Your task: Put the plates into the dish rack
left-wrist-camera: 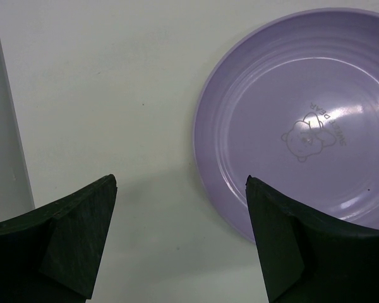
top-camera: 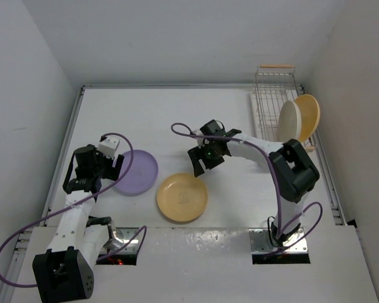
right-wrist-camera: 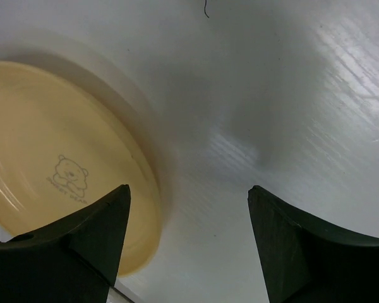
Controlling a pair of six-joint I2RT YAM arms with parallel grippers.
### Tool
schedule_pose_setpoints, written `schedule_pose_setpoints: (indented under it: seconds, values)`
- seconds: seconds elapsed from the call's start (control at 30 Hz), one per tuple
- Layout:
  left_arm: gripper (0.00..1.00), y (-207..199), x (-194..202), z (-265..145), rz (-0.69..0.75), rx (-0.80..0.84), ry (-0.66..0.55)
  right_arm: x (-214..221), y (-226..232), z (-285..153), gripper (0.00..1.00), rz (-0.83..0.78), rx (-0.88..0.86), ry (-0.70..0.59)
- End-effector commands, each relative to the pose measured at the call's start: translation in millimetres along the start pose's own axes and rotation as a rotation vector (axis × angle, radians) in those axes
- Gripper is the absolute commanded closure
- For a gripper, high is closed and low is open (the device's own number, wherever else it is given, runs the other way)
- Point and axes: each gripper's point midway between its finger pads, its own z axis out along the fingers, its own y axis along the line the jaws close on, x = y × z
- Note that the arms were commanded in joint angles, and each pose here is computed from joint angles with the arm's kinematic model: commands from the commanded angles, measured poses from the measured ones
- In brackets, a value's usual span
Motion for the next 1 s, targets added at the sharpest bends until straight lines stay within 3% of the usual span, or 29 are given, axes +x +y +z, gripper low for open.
schedule_pose_setpoints:
  seconds: [0.0,0.2,0.33,0.57,0.83,0.97]
  values:
    - [0.12,6,-5,-1,-0.002,-0.028,-0.028,-1,6,10,0.26,0.016,-0.002,-0.009]
    - [0.12,6,-5,-1,-0.002,-0.028,-0.028,37,-7,37,0.26,0.058,0.051,0.075]
    - [0.12,5,-5,0,-0.002,-0.02,-0.032,46,-6,43,0.44,0.056,0.051,0.077]
    - [0.12,5,-5,0,-0.002,-0.02,-0.032,40,-11,39,0.96,0.141,0.023,0.026]
    - [0.12,5,-5,0,-0.002,-0.02,-0.032,12,-19,9,1.0,0.142,0.047,-0.082]
    - [0.12,5,-5,0,-0.002,-0.02,-0.032,-34,-19,-35,1.0,0.106,0.128,-0.223]
